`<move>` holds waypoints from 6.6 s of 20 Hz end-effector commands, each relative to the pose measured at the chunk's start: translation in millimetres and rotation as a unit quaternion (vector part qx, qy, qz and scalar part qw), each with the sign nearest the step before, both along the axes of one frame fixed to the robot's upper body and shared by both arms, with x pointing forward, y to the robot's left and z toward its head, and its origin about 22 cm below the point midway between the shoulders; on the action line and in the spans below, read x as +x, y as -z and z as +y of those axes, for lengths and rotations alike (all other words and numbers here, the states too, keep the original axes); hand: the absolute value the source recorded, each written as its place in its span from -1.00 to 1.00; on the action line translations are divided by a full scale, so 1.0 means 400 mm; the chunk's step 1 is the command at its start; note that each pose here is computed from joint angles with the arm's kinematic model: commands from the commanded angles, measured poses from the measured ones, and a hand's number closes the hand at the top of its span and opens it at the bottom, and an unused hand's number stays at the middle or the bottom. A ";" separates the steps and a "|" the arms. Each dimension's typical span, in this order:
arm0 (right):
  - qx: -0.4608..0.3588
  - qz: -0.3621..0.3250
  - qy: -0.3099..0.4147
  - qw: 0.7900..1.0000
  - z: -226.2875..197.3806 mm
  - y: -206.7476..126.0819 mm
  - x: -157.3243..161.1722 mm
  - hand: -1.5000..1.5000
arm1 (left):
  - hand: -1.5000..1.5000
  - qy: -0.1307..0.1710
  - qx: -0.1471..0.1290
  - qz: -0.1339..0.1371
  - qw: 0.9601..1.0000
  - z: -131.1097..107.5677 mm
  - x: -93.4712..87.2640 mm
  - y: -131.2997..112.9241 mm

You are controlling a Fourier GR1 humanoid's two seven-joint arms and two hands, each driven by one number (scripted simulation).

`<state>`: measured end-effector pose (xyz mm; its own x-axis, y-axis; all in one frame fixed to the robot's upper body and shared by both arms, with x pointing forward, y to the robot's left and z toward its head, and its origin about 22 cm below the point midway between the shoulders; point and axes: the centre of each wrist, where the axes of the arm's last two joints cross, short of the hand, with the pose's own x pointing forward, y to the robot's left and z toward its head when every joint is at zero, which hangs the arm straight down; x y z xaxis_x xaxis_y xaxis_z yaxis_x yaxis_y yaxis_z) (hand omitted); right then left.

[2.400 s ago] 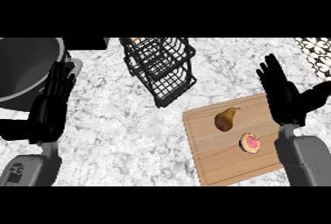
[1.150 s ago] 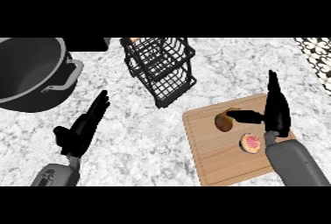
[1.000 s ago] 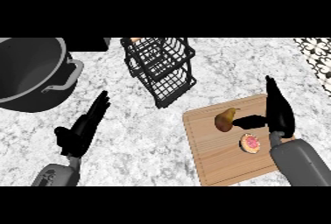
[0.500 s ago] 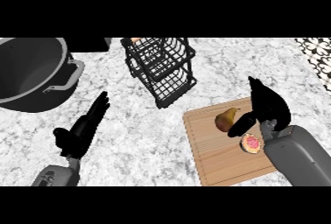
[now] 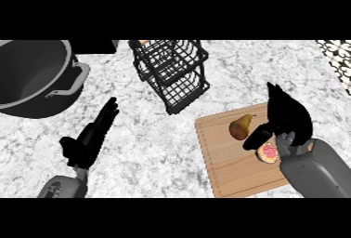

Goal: Pick the cupcake from the cutting board and place it in the tiered basket

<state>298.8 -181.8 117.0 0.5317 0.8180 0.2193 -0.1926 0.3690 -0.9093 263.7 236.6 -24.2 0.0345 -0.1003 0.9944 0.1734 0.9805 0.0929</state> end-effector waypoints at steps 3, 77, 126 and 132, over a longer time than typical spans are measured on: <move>-0.064 0.105 0.119 0.985 -0.034 0.025 0.003 -1.00 | 0.00 0.002 0.009 0.003 1.000 0.019 -0.008 0.007; 0.031 -0.349 0.142 0.926 0.234 -0.152 -0.292 1.00 | 0.00 0.030 0.006 -0.006 1.000 -0.012 0.020 -0.003; 0.363 -0.309 0.267 0.837 0.325 -0.338 0.388 -1.00 | 0.00 0.057 0.005 -0.018 0.998 -0.040 0.056 -0.048; 0.266 -0.411 0.301 0.818 0.333 -0.294 0.397 -1.00 | 0.00 0.024 0.004 -0.005 1.000 -0.035 0.028 0.003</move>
